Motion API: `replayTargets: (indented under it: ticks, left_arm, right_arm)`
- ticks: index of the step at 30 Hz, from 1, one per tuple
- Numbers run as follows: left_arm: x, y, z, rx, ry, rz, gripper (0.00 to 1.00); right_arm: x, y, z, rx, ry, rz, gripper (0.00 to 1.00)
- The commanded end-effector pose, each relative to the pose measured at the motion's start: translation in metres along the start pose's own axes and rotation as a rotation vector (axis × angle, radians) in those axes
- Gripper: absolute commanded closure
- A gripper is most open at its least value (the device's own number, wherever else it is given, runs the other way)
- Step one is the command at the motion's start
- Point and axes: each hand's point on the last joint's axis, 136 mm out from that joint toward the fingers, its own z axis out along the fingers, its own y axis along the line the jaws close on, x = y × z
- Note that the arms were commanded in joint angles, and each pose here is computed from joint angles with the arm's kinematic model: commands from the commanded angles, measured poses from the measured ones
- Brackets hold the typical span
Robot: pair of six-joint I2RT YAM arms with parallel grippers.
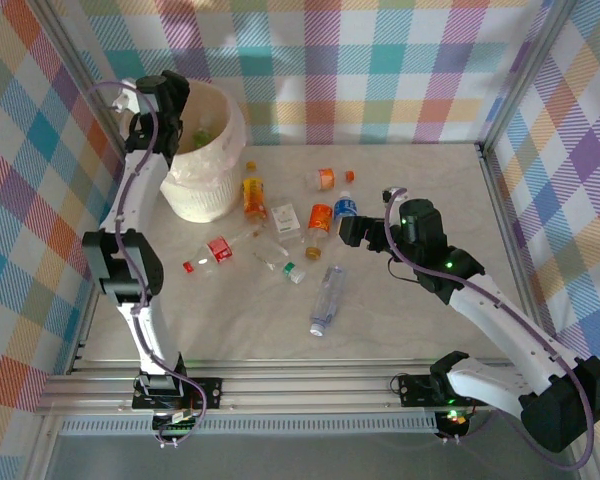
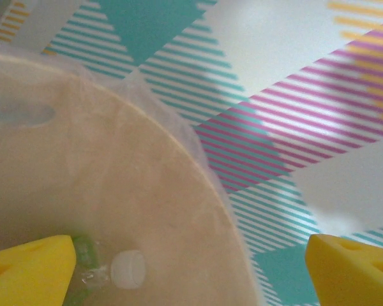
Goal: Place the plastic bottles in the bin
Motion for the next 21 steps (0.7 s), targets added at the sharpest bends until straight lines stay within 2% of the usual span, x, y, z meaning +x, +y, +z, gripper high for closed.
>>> replayTargets:
  ticks: [1,6,11,15,21]
  left_arm:
    - [-0.022,-0.052,-0.043,0.177,-0.036,0.01,0.04]
    - [0.0,-0.066,-0.095,0.235,0.027,0.084,0.0]
    - [0.045,-0.062,-0.155,0.263,0.147,0.21,0.0]
    - [0.092,-0.037,-0.193,0.244,0.285,0.303,0.0]
    - [0.152,0.01,-0.241,0.213,0.493,0.319,0.0]
  right_arm:
    - [-0.003,0.003,-0.003,-0.013,-0.01,0.005,0.0]
    - [-0.004,0.001,0.003,-0.008,-0.016,0.015,0.0]
    - [-0.005,-0.016,0.016,0.073,-0.045,0.073,0.0]
    - [0.002,-0.034,0.032,0.153,-0.028,0.111,0.0]
    - [0.017,-0.048,0.061,0.204,0.029,0.127,0.0]
